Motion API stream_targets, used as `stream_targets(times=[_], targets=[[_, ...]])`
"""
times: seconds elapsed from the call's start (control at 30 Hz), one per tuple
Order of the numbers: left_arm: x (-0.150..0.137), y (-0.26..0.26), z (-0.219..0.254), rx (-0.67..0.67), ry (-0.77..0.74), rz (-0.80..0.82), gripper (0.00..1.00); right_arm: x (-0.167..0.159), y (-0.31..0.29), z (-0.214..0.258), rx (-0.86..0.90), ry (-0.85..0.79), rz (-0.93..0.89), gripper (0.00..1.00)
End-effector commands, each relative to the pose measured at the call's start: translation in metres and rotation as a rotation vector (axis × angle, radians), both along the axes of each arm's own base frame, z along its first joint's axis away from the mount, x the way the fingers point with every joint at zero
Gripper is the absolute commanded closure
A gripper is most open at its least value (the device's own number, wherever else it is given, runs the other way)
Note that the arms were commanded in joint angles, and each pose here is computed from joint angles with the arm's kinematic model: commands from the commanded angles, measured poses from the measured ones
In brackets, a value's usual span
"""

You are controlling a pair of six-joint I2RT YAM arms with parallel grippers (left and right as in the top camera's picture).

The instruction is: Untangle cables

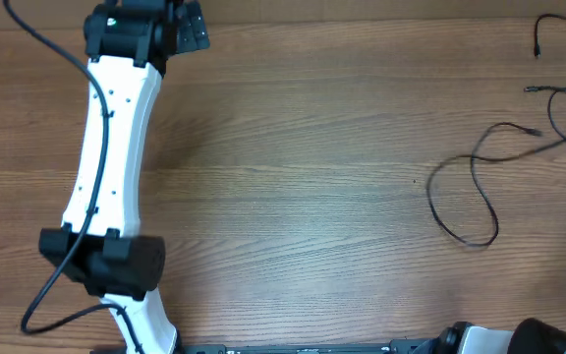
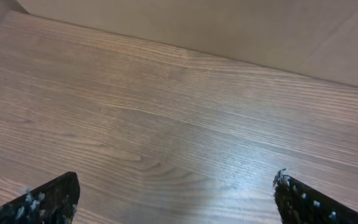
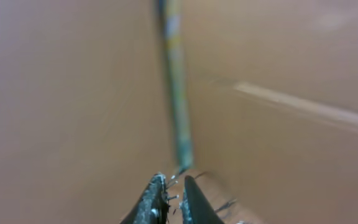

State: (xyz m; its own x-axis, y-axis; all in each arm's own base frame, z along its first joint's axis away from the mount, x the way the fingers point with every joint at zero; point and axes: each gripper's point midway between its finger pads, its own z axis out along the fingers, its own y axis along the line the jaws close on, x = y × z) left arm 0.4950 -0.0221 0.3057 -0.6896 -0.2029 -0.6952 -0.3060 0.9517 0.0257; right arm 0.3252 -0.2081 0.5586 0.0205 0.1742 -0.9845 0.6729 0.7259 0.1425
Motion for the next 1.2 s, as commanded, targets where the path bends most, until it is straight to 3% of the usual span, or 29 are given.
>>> stream_targets(times=[0.0, 0.1, 0.13, 0.2, 0.23, 0.47, 0.6, 0.87, 1.07, 1.17], targets=[[-0.018, -0.011, 0.034, -0.008, -0.057, -0.049, 0.0, -0.001, -0.028, -0.005, 0.011, 0.003, -0.017, 0.93], [-0.022, -0.014, 0.038, -0.006, -0.06, -0.06, 0.0, 0.007, -0.043, -0.03, 0.069, 0.057, 0.033, 0.9], [-0.023, -0.014, 0.037, -0.007, -0.059, -0.06, 0.0, 0.013, -0.043, -0.04, 0.096, 0.08, 0.064, 0.79], [-0.023, -0.014, 0.037, -0.007, -0.059, -0.06, 0.0, 0.028, -0.042, -0.071, 0.212, 0.112, 0.109, 0.1], [-0.023, -0.014, 0.037, -0.007, -0.057, -0.061, 0.0, 0.037, -0.04, -0.089, 0.297, 0.122, 0.122, 0.0], [-0.026, -0.013, 0.034, -0.004, -0.037, -0.06, 0.0, 0.084, 0.004, -0.246, 0.844, 0.354, 0.061, 0.0], [-0.027, -0.013, 0.033, -0.003, -0.032, -0.061, 0.0, 0.105, 0.076, -0.337, 1.029, 0.573, 0.143, 0.0], [-0.033, -0.011, 0.027, 0.004, 0.001, -0.059, 0.0, 0.091, 0.197, -0.448, 1.036, 0.872, 0.262, 0.0], [-0.036, -0.01, 0.024, 0.035, 0.03, -0.088, 0.0, 0.07, 0.232, -0.491, 1.12, 0.873, 0.083, 0.0], [-0.038, -0.01, 0.023, 0.037, 0.041, -0.089, 0.0, 0.052, 0.235, -0.502, 1.184, 0.847, -0.099, 0.0]])
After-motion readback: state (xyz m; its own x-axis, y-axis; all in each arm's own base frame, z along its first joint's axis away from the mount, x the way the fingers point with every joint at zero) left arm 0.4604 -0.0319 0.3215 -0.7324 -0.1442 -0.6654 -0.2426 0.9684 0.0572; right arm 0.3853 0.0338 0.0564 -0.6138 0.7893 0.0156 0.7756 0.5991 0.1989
